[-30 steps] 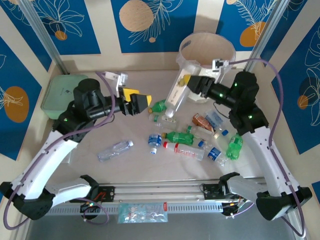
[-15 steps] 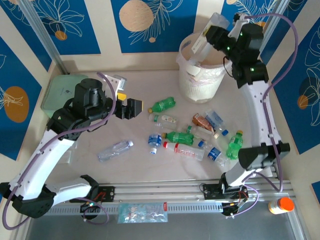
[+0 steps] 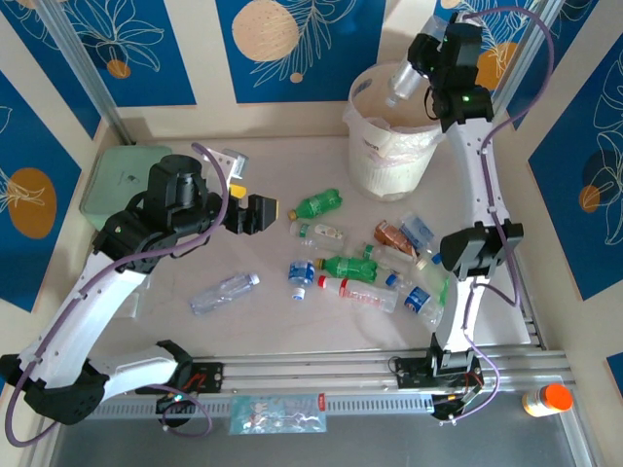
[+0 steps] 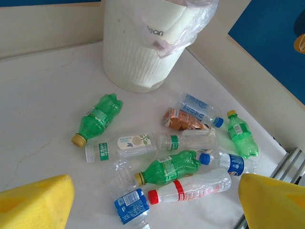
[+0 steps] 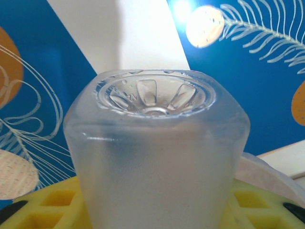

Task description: Put the plastic bottles in the bin

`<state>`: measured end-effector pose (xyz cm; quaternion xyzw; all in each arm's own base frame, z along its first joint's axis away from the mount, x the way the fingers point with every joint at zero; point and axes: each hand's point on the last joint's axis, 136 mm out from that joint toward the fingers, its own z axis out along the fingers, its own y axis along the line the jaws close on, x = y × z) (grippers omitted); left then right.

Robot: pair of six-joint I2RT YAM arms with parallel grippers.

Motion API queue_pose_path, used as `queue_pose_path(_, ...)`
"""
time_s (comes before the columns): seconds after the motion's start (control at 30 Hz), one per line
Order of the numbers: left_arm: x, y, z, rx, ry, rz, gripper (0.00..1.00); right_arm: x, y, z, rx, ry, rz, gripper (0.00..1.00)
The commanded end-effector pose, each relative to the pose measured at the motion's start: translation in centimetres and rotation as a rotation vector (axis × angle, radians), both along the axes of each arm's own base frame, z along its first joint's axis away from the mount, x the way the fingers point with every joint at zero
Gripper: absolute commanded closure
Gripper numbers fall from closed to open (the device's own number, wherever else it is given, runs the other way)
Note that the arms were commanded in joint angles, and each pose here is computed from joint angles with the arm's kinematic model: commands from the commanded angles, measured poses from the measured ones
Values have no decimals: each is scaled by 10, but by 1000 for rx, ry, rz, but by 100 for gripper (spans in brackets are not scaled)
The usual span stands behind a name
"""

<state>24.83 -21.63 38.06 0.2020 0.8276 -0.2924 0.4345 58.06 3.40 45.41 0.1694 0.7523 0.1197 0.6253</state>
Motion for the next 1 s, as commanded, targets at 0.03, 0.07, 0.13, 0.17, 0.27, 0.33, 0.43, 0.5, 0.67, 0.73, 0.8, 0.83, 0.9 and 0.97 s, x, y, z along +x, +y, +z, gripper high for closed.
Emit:
queue_pose_path(0.03,-7,4,-3,18,-8,-12,11,7,9,-28,-18,81,18,50)
queue_pose_path(0.07,-6,5,-5,22,-6,-8,11,10,12,-36,-15,99,26,50)
queue_pose_path(0.13,-6,5,-10,29,3,-6,11,17,21,-57,-7,144,65,49)
queue_pose_path(0.17,-5,4,-12,31,8,-5,11,20,25,-66,-2,166,80,48)
queue_pose_path(0.27,-5,4,-19,35,24,-6,11,27,34,-95,15,239,122,47)
queue_pose_path(0.33,-5,4,-22,40,32,-4,11,31,40,-116,21,290,149,47)
queue_pose_path(0.43,-6,5,-27,44,38,0,11,35,49,-143,53,361,193,46)
queue_pose_path(0.5,-6,4,-31,42,53,2,11,36,51,-156,73,394,214,45)
queue_pose_path(0.67,-7,6,-45,63,95,9,10,34,47,-166,98,433,219,34)
queue_pose_path(0.73,-8,9,-48,77,99,18,9,32,43,-156,94,420,209,27)
queue_pose_path(0.8,-8,10,-50,86,100,22,9,29,41,-144,85,400,205,23)
queue_pose_path(0.83,-7,12,-51,91,99,28,8,26,39,-136,76,385,199,22)
queue_pose_path(0.9,-7,14,-52,103,98,36,8,21,38,-120,59,354,198,20)
queue_pose_path(0.97,-6,17,-53,113,95,48,7,15,37,-104,35,326,194,19)
